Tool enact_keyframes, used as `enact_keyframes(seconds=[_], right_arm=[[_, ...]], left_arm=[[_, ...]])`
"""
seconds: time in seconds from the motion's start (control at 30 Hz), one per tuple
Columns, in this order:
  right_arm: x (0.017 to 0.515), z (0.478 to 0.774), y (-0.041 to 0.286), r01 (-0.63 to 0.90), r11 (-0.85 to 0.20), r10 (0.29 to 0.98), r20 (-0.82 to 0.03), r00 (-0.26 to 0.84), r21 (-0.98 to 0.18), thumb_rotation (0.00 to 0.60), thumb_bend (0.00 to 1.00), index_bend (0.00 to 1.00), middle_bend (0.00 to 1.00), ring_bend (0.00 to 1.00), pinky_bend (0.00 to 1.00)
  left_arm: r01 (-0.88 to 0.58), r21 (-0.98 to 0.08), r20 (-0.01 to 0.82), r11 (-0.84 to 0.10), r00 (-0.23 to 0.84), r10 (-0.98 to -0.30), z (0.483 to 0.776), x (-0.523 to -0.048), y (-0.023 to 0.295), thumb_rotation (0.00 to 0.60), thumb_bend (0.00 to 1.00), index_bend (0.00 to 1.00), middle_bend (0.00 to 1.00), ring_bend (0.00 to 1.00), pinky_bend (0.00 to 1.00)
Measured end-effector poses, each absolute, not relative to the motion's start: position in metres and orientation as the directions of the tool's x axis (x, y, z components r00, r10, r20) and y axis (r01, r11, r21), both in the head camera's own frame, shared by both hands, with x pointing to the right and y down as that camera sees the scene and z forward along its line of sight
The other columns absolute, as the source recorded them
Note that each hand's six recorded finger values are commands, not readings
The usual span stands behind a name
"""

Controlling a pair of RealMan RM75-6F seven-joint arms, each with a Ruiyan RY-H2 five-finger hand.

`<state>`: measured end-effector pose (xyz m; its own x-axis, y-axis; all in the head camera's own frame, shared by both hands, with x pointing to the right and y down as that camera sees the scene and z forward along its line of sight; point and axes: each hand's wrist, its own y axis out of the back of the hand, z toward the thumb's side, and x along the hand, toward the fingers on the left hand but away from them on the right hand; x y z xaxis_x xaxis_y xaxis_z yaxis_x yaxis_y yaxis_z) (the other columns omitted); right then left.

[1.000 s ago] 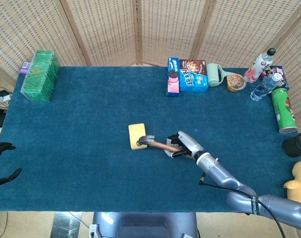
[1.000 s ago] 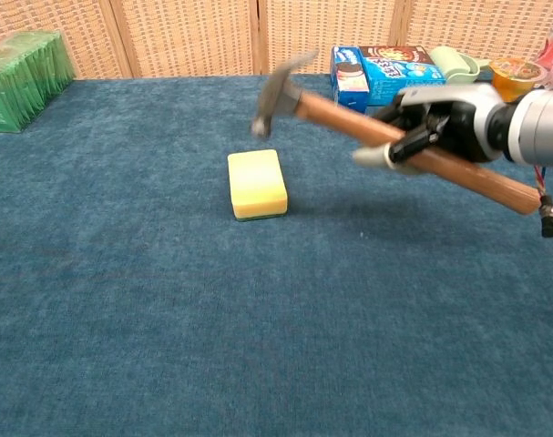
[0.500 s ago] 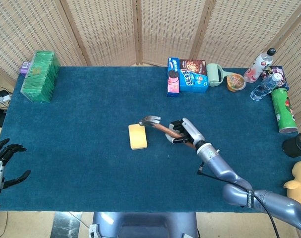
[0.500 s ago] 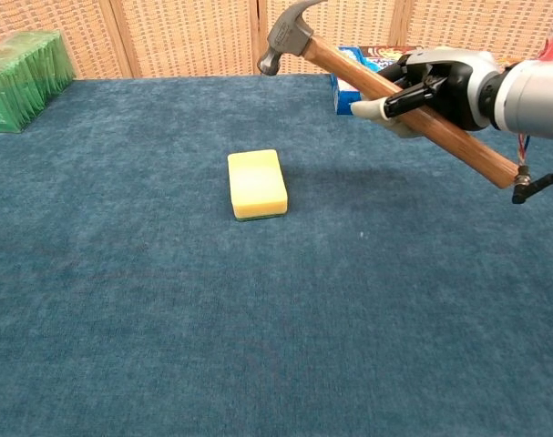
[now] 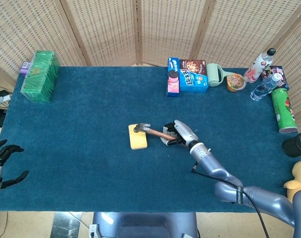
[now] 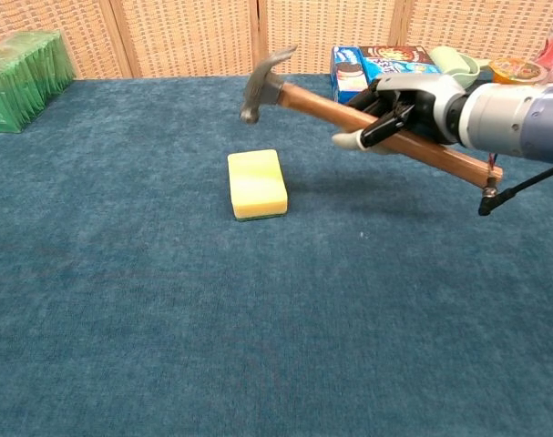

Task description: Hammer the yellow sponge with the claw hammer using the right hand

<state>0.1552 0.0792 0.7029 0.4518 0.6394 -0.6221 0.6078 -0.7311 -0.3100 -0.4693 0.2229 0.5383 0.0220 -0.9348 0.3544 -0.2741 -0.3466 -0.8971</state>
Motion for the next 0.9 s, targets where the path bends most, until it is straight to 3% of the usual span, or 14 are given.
enact_keyframes(seconds=[0.27, 0.4, 0.53, 0.67, 0.9], right_arm=[[0.135, 0.725, 0.085, 0.361, -0.790, 0.613, -0.650, 0.449, -0.496, 0.600, 0.49, 0.88, 1.00, 1.00, 1.00], [0.128, 0.736, 0.089, 0.174, -0.781, 0.608, -0.667, 0.429, -0.600, 0.600, 0.49, 0.88, 1.00, 1.00, 1.00], [0.124, 0.742, 0.091, 0.082, -0.761, 0.618, -0.682, 0.390, -0.643, 0.600, 0.49, 0.89, 1.00, 1.00, 1.00], [0.121, 0.734, 0.091, 0.149, -0.765, 0.630, -0.681, 0.373, -0.627, 0.600, 0.49, 0.89, 1.00, 1.00, 1.00], [0.120, 0.705, 0.086, 0.448, -0.814, 0.559, -0.710, 0.429, -0.370, 0.600, 0.49, 0.89, 1.00, 1.00, 1.00]], left_arm=[[-0.274, -0.899, 0.355, -0.341, 0.001, -0.935, 0.536, -0.478, 0.226, 0.600, 0.22, 0.32, 0.29, 0.11, 0.10], [-0.276, -0.899, 0.353, -0.339, -0.002, -0.936, 0.536, -0.480, 0.225, 0.600, 0.22, 0.32, 0.29, 0.11, 0.10], [-0.279, -0.898, 0.353, -0.341, 0.005, -0.935, 0.537, -0.479, 0.224, 0.600, 0.22, 0.32, 0.29, 0.11, 0.10], [-0.282, -0.896, 0.352, -0.342, 0.014, -0.936, 0.538, -0.477, 0.223, 0.600, 0.22, 0.32, 0.29, 0.11, 0.10], [-0.286, -0.893, 0.354, -0.347, 0.029, -0.935, 0.540, -0.472, 0.222, 0.600, 0.22, 0.32, 0.29, 0.11, 0.10]])
